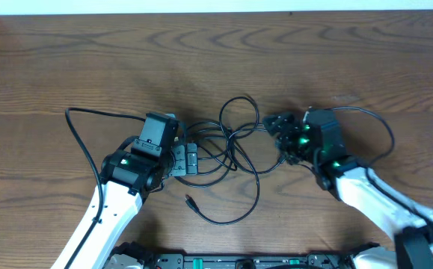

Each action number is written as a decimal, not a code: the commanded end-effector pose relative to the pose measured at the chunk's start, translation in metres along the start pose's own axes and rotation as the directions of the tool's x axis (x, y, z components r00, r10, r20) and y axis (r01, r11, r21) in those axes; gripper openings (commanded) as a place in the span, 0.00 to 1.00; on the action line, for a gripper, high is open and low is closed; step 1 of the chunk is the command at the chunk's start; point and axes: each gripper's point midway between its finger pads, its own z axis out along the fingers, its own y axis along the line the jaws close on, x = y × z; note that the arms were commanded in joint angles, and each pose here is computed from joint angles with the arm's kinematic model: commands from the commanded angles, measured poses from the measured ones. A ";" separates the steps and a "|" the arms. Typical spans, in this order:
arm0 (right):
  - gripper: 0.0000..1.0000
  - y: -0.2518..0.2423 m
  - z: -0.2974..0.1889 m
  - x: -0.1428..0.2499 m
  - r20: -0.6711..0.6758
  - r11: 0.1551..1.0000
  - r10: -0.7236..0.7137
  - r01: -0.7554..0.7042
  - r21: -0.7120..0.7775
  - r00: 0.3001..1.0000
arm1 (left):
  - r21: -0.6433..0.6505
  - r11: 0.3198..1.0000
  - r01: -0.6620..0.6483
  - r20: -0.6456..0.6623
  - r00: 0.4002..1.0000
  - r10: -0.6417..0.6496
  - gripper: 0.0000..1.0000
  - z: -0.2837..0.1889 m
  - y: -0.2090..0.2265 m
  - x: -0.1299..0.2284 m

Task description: Untangle cables

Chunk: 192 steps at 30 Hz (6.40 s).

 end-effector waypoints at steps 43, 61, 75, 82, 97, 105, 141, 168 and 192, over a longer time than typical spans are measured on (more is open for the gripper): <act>0.02 0.278 -0.241 -0.005 0.622 0.531 -0.514 0.788 -0.311 0.591 | -0.004 1.000 0.011 0.031 0.999 -0.011 1.00 -0.007 0.001 -0.009; 0.01 0.312 -0.283 -0.042 0.775 0.376 -0.619 0.914 0.152 0.126 | -0.004 1.000 0.011 0.031 0.999 -0.011 1.00 -0.007 0.001 -0.009; 0.02 0.245 -0.162 -0.146 0.411 0.279 -0.910 0.662 0.696 -0.048 | -0.004 1.000 0.011 0.031 0.999 -0.011 1.00 -0.007 0.001 -0.009; 0.01 0.224 -0.185 -0.182 0.425 0.384 -0.905 0.396 0.834 -0.017 | -0.004 1.000 0.011 0.031 0.999 -0.011 1.00 -0.007 0.001 -0.009; 0.01 0.163 -0.258 -0.248 0.410 0.414 -0.909 0.051 0.909 0.080 | -0.004 1.000 0.011 0.031 0.999 -0.011 1.00 -0.007 0.001 -0.009; 0.01 0.074 -0.290 -0.292 0.513 0.512 -0.807 -0.086 0.855 0.294 | -0.004 1.000 0.011 0.031 0.999 -0.011 1.00 -0.007 0.001 -0.009; 0.01 -0.106 -0.455 -0.344 0.963 0.887 0.018 -0.448 0.109 0.270 | -0.004 1.000 0.011 0.031 0.999 -0.011 1.00 -0.007 0.001 -0.009; 0.99 -0.136 -0.432 -0.321 0.929 0.814 0.065 -0.558 0.161 0.363 | -0.004 1.000 0.011 0.031 0.999 -0.011 1.00 -0.007 0.001 -0.008; 0.99 -0.144 -0.337 -0.278 0.704 0.780 0.171 -0.531 0.331 0.689 | -0.004 1.000 0.011 0.031 0.999 -0.011 1.00 -0.007 0.001 -0.008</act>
